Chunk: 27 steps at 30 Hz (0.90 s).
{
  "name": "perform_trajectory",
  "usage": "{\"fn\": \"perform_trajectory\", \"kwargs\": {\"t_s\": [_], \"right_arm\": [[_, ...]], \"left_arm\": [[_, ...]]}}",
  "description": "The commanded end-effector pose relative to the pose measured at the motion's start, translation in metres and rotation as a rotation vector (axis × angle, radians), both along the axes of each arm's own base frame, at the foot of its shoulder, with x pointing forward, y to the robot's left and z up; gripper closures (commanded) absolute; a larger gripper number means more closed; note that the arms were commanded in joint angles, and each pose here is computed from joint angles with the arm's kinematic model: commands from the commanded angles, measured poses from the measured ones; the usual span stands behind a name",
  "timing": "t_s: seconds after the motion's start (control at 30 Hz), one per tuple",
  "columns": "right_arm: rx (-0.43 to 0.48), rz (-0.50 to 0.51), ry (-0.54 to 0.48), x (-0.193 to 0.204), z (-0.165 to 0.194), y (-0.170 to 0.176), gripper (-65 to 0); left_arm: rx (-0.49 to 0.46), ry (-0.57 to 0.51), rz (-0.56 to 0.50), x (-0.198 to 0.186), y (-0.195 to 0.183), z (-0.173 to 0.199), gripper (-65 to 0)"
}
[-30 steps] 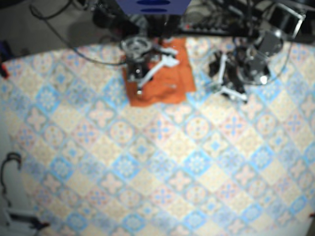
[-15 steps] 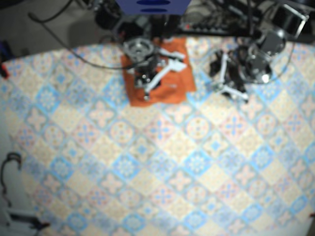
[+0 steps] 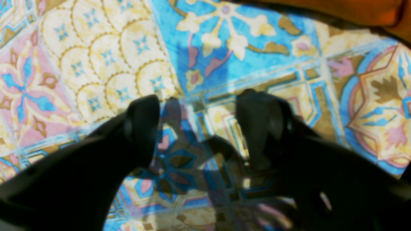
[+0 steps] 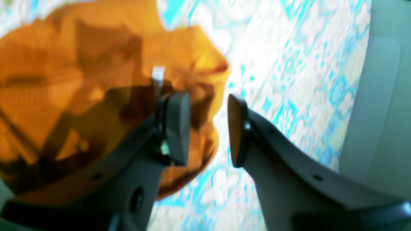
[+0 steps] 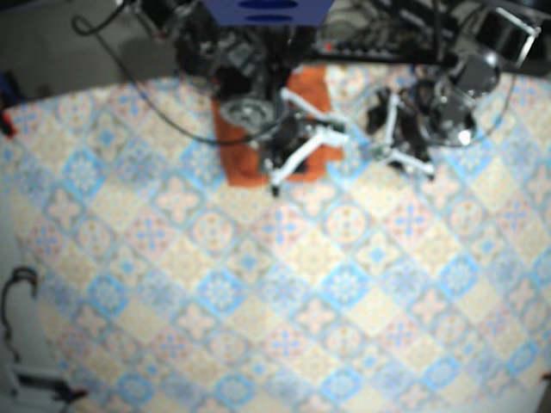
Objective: Fold the T-shirt properly
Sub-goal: 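Press down on the folded shirt with the right gripper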
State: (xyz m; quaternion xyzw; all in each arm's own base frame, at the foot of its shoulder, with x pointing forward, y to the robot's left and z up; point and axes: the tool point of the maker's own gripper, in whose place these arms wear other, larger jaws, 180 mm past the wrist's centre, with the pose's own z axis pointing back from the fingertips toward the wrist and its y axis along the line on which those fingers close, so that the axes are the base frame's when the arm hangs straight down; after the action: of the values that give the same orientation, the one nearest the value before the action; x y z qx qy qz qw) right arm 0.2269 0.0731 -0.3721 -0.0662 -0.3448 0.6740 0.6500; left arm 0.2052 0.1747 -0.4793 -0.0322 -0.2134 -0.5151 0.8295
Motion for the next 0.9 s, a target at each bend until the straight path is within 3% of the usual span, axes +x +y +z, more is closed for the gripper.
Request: {"fn": "perform_trajectory", "kwargs": {"t_s": [0.0, 0.27, 0.57, 0.87], "right_arm": [[0.037, 0.004, -0.013, 0.006, 0.008, 0.007, -19.2], [0.058, 0.015, 0.074, 0.016, -0.013, 0.012, -19.2], [0.247, -0.023, 0.24, 0.015, -0.049, 0.012, -19.2], [0.376, -0.061, 0.224, 0.024, -0.047, 0.025, -19.2]], "left_arm": [[0.313, 0.122, -0.029, -0.033, 0.066, -0.021, -41.0], [0.316, 0.123, -0.029, -0.033, 0.067, -0.02, -41.0], [0.313, 0.123, -0.029, -0.033, 0.066, -0.021, -41.0], [0.312, 0.123, -0.028, -0.033, 0.066, -0.021, -41.0]]}}
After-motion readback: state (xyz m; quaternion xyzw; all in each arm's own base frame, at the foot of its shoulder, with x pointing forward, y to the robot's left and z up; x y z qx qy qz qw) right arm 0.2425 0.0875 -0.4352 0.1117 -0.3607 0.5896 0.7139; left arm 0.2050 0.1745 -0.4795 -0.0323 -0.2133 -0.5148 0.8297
